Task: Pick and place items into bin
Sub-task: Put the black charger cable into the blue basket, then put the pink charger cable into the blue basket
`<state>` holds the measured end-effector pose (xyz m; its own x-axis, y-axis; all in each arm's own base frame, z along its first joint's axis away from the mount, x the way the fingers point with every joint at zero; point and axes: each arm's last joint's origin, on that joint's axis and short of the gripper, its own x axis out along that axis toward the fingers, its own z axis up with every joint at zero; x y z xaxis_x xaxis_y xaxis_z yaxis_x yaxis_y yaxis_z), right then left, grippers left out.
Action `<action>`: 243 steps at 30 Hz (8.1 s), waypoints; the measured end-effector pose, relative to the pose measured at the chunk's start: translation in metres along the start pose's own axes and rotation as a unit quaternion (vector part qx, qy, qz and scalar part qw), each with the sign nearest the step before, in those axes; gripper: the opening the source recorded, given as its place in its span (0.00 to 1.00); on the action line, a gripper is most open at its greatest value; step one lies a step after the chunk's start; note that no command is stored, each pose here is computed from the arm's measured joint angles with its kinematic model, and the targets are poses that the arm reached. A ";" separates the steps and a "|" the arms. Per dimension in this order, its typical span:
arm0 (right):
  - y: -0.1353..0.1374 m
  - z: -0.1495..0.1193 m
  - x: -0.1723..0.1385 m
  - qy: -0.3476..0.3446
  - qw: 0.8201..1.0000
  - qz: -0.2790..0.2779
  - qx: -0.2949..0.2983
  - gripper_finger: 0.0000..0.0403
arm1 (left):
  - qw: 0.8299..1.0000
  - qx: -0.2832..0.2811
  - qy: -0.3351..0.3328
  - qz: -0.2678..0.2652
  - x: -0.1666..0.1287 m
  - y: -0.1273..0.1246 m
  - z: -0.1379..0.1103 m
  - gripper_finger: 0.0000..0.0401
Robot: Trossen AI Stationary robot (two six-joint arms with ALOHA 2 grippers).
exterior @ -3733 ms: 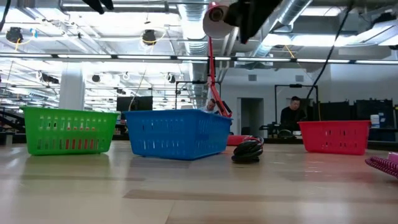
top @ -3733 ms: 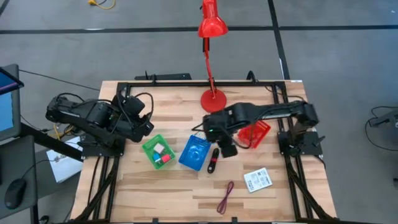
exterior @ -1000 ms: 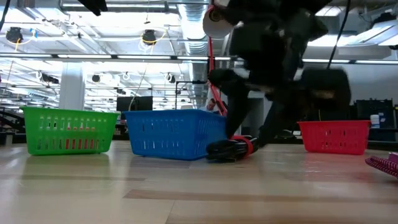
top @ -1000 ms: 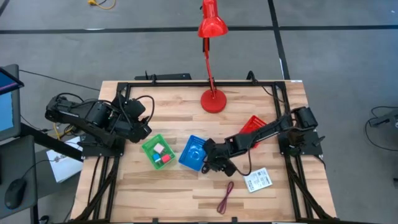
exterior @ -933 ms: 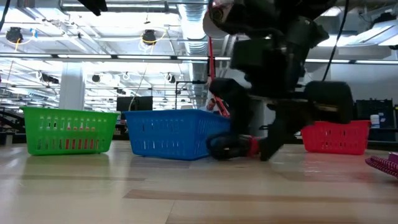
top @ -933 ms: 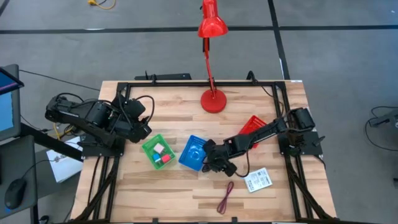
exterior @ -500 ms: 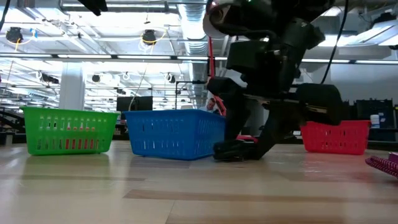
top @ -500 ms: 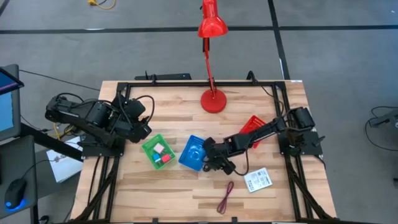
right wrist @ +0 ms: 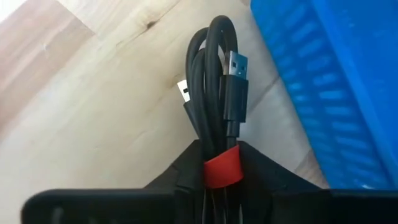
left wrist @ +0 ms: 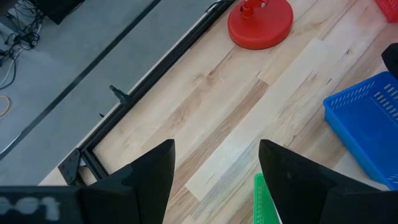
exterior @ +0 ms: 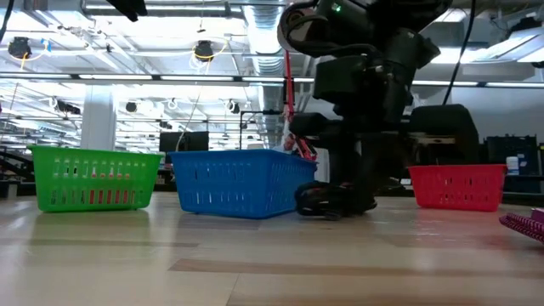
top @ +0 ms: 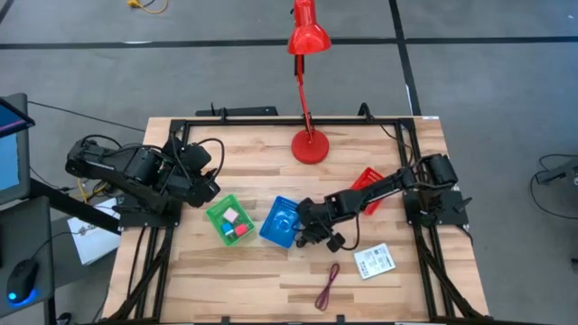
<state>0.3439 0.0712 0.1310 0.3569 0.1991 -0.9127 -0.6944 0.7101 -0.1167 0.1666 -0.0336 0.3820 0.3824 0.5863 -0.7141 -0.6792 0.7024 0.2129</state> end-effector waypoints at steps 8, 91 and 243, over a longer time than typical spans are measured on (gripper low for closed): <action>0.003 0.009 -0.028 -0.025 0.997 0.021 0.065 0.15 | 1.000 0.000 0.000 0.000 0.000 0.000 0.000 0.56; -0.074 0.074 -0.018 0.054 0.996 -0.066 -0.020 0.46 | 1.000 0.022 0.019 0.000 0.007 -0.014 0.001 0.56; 0.079 0.097 0.026 0.060 0.986 0.146 0.058 0.06 | 1.000 0.014 0.013 -0.022 0.007 -0.018 0.004 0.56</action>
<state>0.3584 0.1980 0.1359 0.0711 0.3292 -0.9416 -0.6783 0.7081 0.1964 0.1842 -0.0405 0.3755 0.3960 0.5438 -0.7399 -0.6433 0.7393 0.1991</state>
